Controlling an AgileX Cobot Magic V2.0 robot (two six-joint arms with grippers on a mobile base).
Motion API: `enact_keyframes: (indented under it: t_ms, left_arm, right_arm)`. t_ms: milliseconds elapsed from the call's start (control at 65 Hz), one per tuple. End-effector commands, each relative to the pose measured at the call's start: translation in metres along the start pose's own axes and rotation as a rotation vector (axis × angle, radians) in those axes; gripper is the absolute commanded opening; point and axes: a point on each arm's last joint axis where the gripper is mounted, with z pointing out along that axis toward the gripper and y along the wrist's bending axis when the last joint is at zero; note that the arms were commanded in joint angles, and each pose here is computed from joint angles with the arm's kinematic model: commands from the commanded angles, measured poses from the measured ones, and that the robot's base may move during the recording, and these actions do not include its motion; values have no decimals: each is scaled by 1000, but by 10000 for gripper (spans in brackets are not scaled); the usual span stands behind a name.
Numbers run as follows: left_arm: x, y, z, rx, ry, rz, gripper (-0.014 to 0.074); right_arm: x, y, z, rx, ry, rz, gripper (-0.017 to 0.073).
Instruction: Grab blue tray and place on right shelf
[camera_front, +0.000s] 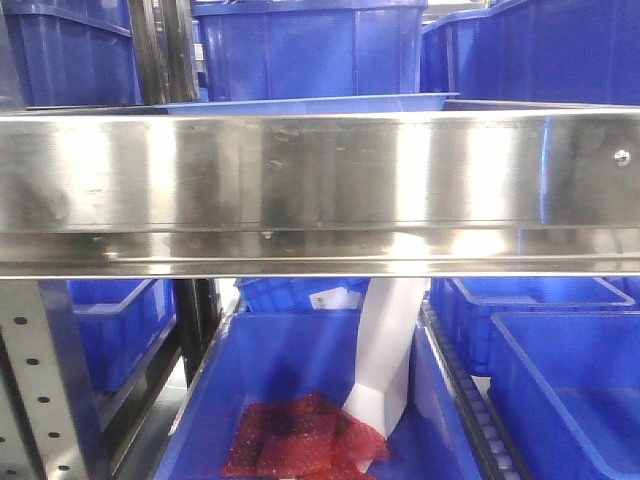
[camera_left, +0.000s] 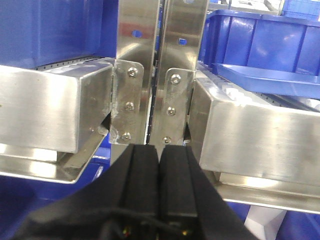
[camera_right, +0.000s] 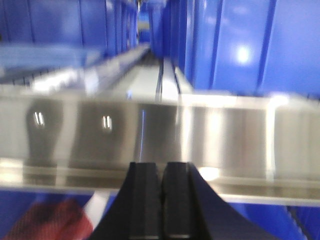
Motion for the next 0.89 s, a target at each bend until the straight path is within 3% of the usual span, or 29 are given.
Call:
enact_keyframes:
  t_ms: [0, 877]
  left_arm:
    - [1, 0, 0, 14, -78, 2, -48]
    - [1, 0, 0, 14, -78, 2, -48]
  right_arm:
    - [-18, 0, -4, 5, -164, -5, 56]
    - [-21, 0, -4, 5, -203, -5, 56]
